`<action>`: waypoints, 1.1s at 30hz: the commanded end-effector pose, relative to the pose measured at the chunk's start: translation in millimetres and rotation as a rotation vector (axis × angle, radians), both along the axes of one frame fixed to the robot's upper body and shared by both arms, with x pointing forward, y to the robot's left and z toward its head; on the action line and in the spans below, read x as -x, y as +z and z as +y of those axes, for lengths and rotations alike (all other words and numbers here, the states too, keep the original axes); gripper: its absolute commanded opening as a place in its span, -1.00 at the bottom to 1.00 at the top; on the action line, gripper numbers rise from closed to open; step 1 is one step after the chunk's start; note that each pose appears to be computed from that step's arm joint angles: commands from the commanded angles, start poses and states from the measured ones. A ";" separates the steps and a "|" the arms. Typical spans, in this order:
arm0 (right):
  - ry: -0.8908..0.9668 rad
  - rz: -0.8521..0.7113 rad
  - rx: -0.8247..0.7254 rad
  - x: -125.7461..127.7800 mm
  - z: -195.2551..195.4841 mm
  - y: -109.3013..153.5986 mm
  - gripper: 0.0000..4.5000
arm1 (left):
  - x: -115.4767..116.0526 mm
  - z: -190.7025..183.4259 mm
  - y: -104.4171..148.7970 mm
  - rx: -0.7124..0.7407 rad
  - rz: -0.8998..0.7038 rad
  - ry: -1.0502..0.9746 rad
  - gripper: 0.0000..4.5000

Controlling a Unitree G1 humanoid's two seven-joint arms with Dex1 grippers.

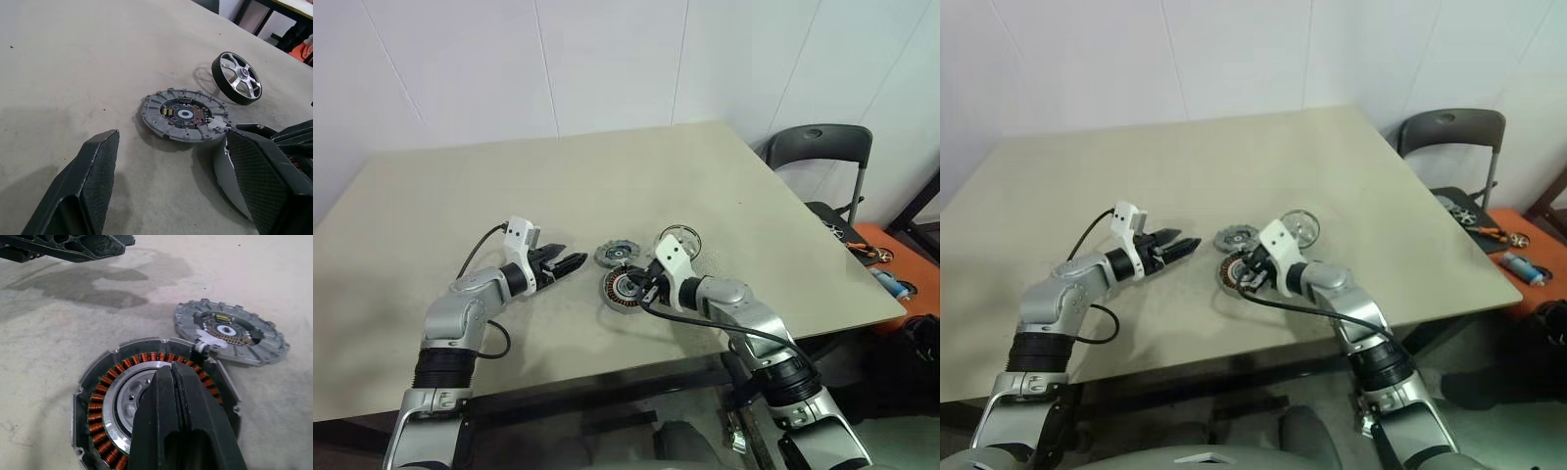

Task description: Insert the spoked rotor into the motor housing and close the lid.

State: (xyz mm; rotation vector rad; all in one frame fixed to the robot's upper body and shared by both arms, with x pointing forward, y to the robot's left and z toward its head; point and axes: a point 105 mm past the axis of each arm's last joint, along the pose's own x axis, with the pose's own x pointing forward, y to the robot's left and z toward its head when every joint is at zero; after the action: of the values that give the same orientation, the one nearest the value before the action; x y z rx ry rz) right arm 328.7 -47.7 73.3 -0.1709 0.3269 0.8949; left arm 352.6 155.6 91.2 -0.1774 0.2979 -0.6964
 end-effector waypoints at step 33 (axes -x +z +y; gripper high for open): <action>0.099 -0.039 -0.033 -9.1 10.6 6.7 -0.99 | 2.6 1.0 -3.6 0.004 -0.025 -0.012 0.64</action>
State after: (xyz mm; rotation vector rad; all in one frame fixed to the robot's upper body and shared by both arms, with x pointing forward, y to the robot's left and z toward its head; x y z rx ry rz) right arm 340.7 -46.0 59.2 -0.1489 0.3593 0.9408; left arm 346.3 156.9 76.6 -0.1934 0.3160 -0.6967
